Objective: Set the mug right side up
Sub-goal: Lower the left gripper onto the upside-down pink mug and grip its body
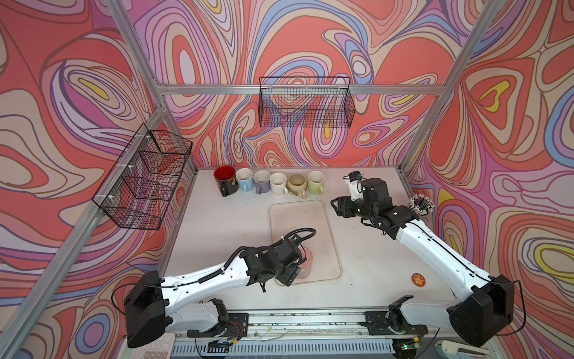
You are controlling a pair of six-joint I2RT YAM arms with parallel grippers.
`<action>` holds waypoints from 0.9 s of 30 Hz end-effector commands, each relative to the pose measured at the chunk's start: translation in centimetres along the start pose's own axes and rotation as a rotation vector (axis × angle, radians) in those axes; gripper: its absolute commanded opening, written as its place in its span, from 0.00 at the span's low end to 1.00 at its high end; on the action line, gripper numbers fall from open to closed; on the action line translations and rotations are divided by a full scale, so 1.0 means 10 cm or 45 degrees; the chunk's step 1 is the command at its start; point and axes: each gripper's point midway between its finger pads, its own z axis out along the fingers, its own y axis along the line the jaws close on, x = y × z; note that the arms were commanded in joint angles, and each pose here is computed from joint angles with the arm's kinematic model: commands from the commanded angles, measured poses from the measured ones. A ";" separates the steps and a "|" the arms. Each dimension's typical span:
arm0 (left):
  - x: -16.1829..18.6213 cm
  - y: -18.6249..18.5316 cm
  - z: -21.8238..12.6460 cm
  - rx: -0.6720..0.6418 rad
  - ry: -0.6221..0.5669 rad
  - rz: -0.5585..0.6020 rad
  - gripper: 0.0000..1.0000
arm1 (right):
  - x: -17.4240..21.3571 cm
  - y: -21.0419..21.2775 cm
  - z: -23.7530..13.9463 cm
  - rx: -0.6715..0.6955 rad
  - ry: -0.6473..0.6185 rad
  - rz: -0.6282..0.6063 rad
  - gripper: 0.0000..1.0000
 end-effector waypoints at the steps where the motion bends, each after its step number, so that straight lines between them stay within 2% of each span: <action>1: -0.24 -0.05 -0.01 0.002 -0.087 -0.016 0.83 | 0.00 0.03 -0.06 -0.016 -0.015 -0.008 0.73; 10: -0.44 -0.22 0.16 0.045 -0.094 0.028 0.83 | 0.02 0.04 -0.09 -0.027 -0.015 -0.006 0.73; 15: -0.52 -0.36 0.24 0.109 -0.079 0.034 0.78 | 0.05 0.03 -0.08 -0.025 -0.003 -0.004 0.73; 20: -0.51 -0.40 0.28 0.127 -0.052 0.039 0.66 | 0.06 0.03 -0.07 -0.024 0.004 -0.002 0.73; 24: -0.42 -0.39 0.30 0.129 -0.018 0.043 0.51 | 0.06 0.03 -0.06 -0.027 0.006 0.000 0.73; 27: -0.34 -0.37 0.31 0.128 -0.003 0.039 0.46 | 0.07 0.04 -0.04 -0.031 0.014 0.004 0.73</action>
